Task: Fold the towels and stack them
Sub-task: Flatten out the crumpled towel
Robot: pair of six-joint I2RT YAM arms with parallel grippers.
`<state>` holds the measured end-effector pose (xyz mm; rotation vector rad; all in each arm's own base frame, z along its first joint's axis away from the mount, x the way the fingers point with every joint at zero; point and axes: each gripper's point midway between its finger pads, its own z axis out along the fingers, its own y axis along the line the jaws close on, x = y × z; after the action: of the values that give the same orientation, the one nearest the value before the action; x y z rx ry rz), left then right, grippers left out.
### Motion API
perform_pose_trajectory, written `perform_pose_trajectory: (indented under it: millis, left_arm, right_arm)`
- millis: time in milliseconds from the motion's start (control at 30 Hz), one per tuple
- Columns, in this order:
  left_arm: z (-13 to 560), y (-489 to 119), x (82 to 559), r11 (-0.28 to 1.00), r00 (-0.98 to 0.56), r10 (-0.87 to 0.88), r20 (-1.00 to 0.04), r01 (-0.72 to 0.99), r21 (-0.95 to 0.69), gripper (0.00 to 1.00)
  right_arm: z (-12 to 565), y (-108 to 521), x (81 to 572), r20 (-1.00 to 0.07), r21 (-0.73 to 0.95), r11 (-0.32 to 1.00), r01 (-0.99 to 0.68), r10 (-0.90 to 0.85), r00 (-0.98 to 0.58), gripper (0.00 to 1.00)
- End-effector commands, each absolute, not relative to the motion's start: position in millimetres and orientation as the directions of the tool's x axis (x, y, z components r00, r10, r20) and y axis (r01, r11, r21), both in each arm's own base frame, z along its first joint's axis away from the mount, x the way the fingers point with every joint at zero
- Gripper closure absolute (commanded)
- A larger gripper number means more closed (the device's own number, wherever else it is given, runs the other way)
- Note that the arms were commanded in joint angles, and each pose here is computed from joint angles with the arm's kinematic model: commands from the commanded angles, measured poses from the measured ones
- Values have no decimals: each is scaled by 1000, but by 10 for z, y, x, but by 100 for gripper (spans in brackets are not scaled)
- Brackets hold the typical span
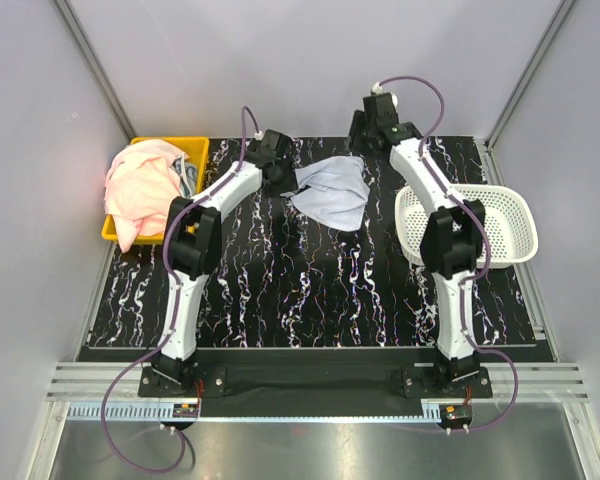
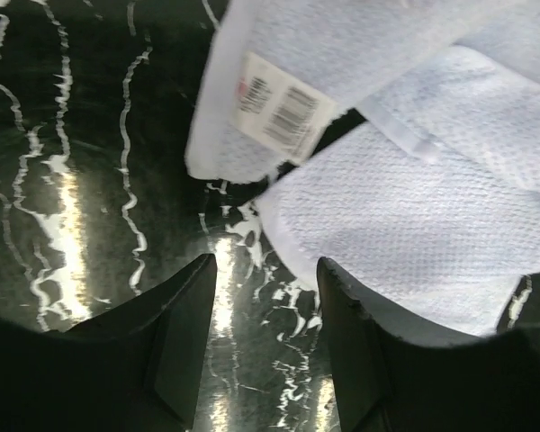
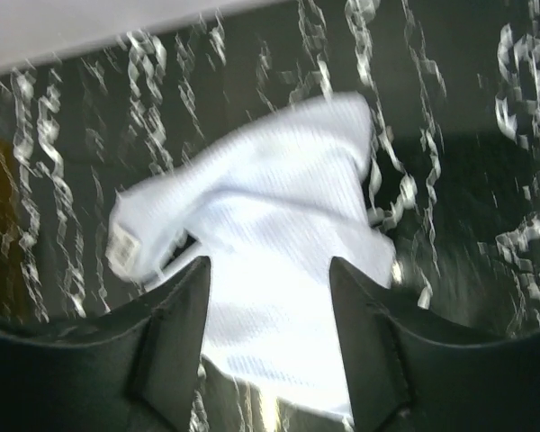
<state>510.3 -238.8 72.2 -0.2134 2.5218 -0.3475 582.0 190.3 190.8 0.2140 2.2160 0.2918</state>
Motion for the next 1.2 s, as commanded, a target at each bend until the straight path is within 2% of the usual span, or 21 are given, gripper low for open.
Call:
perform_pose_trajectory:
  millis: [0,167,500,867,1167]
  left_arm:
    - [926,-2293,5286,970,-782,-194,-592,-63,-235,46]
    - [780,-2317,5223,978,-806,-150,-573,-37,-204,48]
    - [611,-2417,5273,985,-819,-108,-563,-11,-172,48]
    - [501,-2477,5357,990,-825,-80,-559,-2,-139,48]
    - [347,-2459,5355,993,-837,-77,-542,-16,-117,51]
  right_arm:
    - [2119,1825,5368,-742,301,949,88,291,-604,44]
    - [1841,1812,4870,-695,323,942,96,305,-651,54]
    - [1021,1854,4280,-593,259,959,113,251,-765,56]
    - [600,1846,4322,-563,231,960,156,263,-783,50]
    - [338,1837,4313,-532,205,962,181,264,-805,51]
